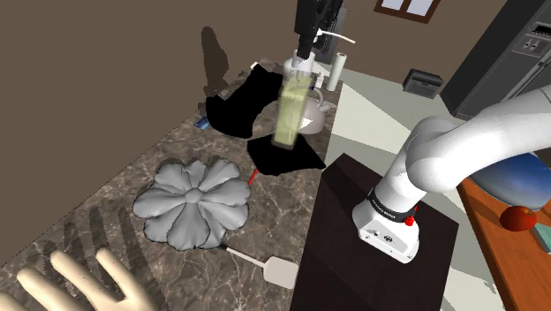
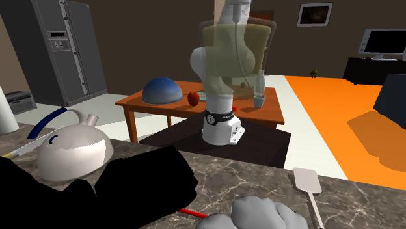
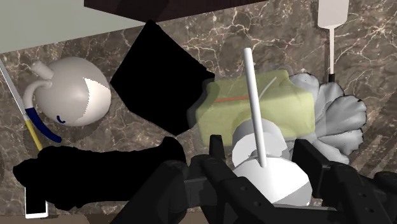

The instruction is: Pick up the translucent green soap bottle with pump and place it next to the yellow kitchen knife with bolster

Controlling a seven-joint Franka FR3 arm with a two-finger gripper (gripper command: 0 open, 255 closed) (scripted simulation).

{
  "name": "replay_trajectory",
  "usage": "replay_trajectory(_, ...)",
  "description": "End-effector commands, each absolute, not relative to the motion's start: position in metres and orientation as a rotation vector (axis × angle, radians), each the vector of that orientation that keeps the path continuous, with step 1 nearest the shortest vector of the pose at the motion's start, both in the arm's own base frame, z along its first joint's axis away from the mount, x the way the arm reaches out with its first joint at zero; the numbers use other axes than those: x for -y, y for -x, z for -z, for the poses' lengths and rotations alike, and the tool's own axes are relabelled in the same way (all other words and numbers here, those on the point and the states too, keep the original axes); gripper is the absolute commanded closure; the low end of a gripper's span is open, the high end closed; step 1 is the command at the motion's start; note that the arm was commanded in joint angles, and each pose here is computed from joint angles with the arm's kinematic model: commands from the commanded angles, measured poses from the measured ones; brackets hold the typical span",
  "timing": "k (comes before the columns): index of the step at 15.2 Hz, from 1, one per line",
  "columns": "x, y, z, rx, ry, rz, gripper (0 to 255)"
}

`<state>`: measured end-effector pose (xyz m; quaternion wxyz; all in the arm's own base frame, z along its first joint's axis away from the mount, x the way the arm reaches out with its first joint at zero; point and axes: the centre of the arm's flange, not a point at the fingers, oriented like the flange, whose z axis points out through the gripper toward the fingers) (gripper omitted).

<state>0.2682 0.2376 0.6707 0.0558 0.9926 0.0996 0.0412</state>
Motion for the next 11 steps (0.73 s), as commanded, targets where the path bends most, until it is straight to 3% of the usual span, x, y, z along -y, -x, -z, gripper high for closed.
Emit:
replay_trajectory(1,-0.238,-0.268,-0.681,-0.302,-3.012,-0.125,255)
replay_trajectory(11,-0.213,-0.276,-0.713,-0.302,-3.012,-0.125,255)
